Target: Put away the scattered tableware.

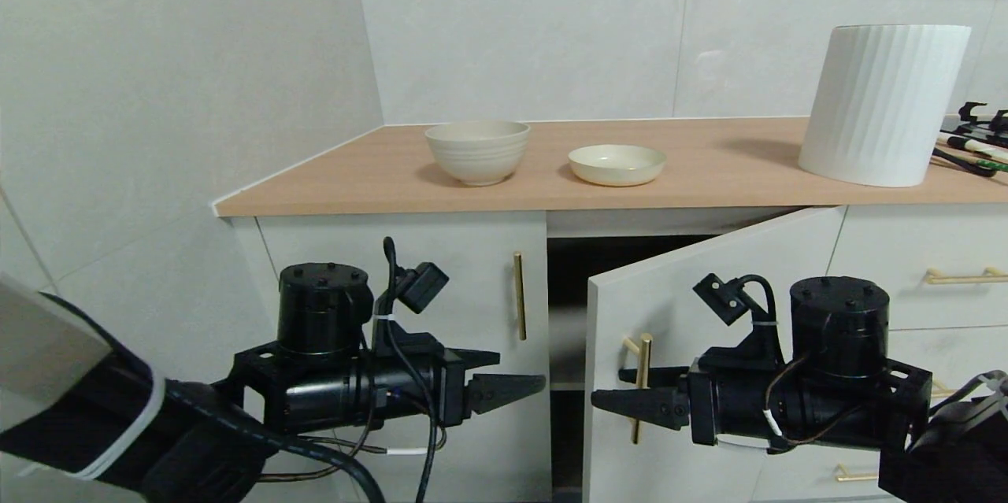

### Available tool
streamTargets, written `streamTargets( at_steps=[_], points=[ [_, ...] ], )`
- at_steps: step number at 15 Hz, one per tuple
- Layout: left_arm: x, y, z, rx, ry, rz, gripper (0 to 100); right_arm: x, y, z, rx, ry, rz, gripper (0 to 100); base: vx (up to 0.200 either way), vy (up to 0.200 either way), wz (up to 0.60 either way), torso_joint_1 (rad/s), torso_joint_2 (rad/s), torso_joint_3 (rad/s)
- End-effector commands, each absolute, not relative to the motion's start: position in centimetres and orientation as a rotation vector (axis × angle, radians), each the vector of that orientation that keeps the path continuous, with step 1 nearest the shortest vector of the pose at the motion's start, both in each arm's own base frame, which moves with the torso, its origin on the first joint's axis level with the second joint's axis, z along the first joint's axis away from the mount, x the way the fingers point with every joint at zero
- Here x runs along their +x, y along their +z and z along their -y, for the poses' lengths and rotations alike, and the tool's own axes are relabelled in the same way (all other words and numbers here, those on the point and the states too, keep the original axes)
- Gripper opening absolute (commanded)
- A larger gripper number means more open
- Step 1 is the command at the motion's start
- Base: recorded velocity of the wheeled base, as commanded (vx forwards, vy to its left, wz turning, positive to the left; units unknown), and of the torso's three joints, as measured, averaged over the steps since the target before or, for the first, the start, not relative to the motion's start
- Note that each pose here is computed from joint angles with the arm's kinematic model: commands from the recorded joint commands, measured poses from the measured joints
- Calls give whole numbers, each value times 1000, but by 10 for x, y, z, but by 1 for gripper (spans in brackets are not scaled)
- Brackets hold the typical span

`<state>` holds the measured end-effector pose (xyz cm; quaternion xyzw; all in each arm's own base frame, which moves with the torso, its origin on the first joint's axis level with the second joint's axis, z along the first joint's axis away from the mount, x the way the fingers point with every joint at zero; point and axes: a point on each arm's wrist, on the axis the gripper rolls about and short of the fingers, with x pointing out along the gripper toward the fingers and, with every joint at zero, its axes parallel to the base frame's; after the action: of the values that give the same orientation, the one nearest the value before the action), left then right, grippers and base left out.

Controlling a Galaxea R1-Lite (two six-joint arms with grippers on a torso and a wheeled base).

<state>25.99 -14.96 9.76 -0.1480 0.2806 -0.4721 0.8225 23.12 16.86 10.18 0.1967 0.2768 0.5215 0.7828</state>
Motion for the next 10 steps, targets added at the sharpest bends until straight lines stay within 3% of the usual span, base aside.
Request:
streamTargets(
  at_steps=[1,2,7,10],
  points=[
    [266,70,163,-304,-962,-645,100,231,100,-169,425,1123,-606,100,0,0,0,0,0,0],
    [268,70,164,-313,-955,-639,0,231,99,-169,425,1122,-609,100,0,0,0,0,0,0],
    [282,71,172,-319,-978,-543,0,231,96,-168,425,1118,-622,100,0,0,0,0,0,0],
    [311,46,187,-318,-973,-518,0,231,96,-169,424,1119,-619,100,0,0,0,0,0,0]
  ],
)
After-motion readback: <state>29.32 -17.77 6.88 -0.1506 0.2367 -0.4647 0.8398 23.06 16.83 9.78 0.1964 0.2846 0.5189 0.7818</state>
